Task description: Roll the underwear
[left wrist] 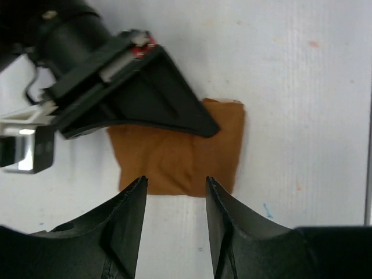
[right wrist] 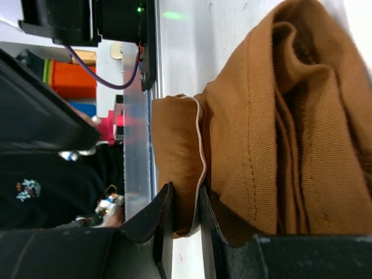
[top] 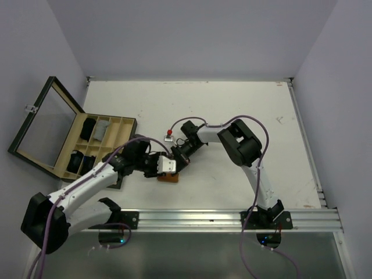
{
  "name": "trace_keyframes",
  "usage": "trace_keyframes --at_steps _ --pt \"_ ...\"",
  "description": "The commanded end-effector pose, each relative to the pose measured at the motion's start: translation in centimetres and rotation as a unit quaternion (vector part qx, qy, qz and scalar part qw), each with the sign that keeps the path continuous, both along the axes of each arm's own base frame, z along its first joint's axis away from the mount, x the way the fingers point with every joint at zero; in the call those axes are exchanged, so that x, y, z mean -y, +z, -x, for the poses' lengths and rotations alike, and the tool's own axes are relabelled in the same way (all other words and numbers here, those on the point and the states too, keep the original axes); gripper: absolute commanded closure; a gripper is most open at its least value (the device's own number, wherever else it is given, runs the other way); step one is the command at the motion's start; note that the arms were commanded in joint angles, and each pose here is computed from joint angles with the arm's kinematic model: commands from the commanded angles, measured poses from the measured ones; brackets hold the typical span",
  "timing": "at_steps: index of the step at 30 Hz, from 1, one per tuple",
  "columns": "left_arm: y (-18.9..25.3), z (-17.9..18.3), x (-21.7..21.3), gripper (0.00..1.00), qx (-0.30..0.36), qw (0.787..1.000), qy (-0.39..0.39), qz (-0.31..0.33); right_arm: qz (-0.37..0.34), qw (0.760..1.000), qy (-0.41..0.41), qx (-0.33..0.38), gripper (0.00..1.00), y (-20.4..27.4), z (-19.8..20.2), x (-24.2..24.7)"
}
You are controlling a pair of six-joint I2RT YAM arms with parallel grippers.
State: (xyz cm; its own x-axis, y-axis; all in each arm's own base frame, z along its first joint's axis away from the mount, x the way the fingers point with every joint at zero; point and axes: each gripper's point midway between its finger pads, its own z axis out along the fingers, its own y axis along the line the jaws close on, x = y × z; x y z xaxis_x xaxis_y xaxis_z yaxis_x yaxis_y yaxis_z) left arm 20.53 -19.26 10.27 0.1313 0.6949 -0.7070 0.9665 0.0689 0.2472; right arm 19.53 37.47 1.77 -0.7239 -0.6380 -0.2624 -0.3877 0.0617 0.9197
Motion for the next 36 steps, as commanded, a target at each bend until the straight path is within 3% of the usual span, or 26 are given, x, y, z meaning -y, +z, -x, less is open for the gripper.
trace_keyframes --at_steps 1,6,15,18,21,22,24,26,29,32,36 --pt "-1.6 0.2 0.2 0.52 0.064 0.996 -0.028 -0.055 0.154 0.987 -0.004 0.049 1.0 -8.6 0.1 2.9" --pt "-3.4 2.6 2.2 0.5 0.082 0.99 -0.083 -0.081 0.164 0.986 -0.002 0.041 1.0 -9.1 0.2 3.1" --pt "-8.1 2.0 1.7 0.51 0.052 0.985 -0.07 -0.146 0.164 0.986 0.001 0.043 1.0 -9.2 0.3 3.5" --pt "-9.6 2.4 1.2 0.58 0.02 0.984 -0.056 -0.168 0.165 0.985 0.003 0.051 1.0 -9.2 0.3 3.8" --pt "-10.4 3.4 1.0 0.85 -0.003 0.983 -0.056 -0.174 0.164 0.985 0.001 0.059 1.0 -8.9 0.0 3.9" --pt "-10.6 3.8 0.8 0.9 -0.013 0.982 -0.057 -0.177 0.167 0.984 -0.003 0.067 0.99 -8.9 -0.5 4.1" --pt "-11.4 4.7 0.6 1.0 -0.037 0.98 -0.061 -0.187 0.164 0.983 -0.016 0.077 0.82 -8.3 -1.7 4.3" --pt "-12.0 6.1 0.3 1.0 -0.079 0.976 -0.063 -0.193 0.158 0.982 -0.034 0.1 0.6 -6.9 -3.4 4.5" --pt "-13.1 8.5 -0.1 1.0 -0.151 0.965 -0.076 -0.203 0.142 0.976 -0.073 0.149 0.41 -3.5 -7.0 5.5" --pt "-12.9 8.7 0.6 1.0 -0.188 0.957 -0.081 -0.204 0.125 0.964 -0.099 0.211 0.28 0.3 -9.7 6.7" --pt "-13.7 9.4 1.3 1.0 -0.296 0.926 -0.088 -0.216 0.114 0.939 -0.117 0.301 0.28 4.2 -12.2 9.0"
